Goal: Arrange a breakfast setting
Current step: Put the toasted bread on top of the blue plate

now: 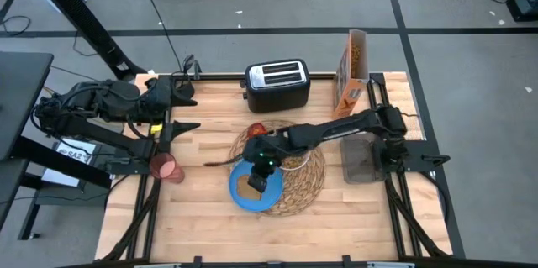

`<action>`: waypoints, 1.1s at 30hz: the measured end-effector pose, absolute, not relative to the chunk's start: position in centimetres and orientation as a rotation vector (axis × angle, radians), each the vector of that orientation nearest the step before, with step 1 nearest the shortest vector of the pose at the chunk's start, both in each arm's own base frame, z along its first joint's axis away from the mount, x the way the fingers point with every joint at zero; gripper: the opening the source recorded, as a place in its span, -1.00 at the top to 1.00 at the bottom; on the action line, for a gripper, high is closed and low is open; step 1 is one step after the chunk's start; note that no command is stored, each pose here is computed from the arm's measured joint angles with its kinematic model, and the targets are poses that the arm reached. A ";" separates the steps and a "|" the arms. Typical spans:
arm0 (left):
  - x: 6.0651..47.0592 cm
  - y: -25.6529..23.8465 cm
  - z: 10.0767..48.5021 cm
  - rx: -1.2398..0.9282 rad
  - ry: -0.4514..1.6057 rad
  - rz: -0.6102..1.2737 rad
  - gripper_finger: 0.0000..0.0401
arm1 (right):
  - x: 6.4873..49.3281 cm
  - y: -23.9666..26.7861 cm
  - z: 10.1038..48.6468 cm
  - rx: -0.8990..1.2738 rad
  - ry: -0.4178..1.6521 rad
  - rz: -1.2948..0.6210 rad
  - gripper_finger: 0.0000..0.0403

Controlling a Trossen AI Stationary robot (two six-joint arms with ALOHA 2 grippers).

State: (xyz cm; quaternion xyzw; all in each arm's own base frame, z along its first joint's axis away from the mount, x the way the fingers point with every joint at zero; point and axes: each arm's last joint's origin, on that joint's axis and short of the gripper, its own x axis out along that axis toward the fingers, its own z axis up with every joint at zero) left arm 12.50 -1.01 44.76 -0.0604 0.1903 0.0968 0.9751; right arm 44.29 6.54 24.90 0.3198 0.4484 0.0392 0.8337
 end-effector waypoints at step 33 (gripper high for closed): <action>12.5 -1.1 44.7 -0.084 0.392 0.156 -0.56 | 45.3 5.2 20.0 0.707 1.069 0.029 0.93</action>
